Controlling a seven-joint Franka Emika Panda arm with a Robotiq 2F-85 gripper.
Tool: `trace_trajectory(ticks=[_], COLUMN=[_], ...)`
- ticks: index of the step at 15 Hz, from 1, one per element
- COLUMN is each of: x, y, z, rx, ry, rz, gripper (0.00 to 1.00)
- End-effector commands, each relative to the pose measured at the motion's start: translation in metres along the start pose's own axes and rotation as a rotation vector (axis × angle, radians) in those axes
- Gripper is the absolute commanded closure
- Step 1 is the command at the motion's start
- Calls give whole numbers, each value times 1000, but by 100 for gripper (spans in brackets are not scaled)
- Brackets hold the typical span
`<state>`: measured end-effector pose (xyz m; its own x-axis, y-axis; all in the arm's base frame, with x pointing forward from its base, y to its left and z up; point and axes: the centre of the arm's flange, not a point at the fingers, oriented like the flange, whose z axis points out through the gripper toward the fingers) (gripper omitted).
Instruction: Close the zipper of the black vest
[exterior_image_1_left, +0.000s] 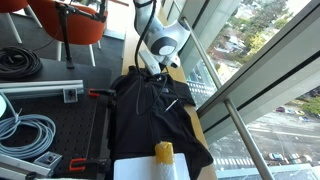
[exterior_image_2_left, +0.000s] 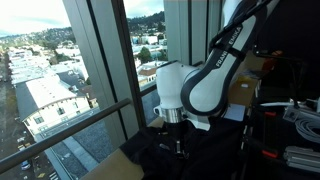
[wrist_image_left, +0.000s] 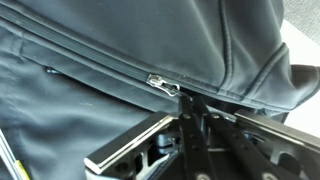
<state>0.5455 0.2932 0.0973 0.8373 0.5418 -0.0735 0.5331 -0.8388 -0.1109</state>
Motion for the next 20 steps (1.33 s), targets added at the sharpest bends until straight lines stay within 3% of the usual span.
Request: trace_trajectory(ticks=[1, 10, 20], x=[27, 51, 56], y=[-31, -87, -116], z=[13, 6, -6], rx=[55, 114, 118], ry=[9, 52, 95], rz=[-8, -58, -94], gripper=[98, 98, 98])
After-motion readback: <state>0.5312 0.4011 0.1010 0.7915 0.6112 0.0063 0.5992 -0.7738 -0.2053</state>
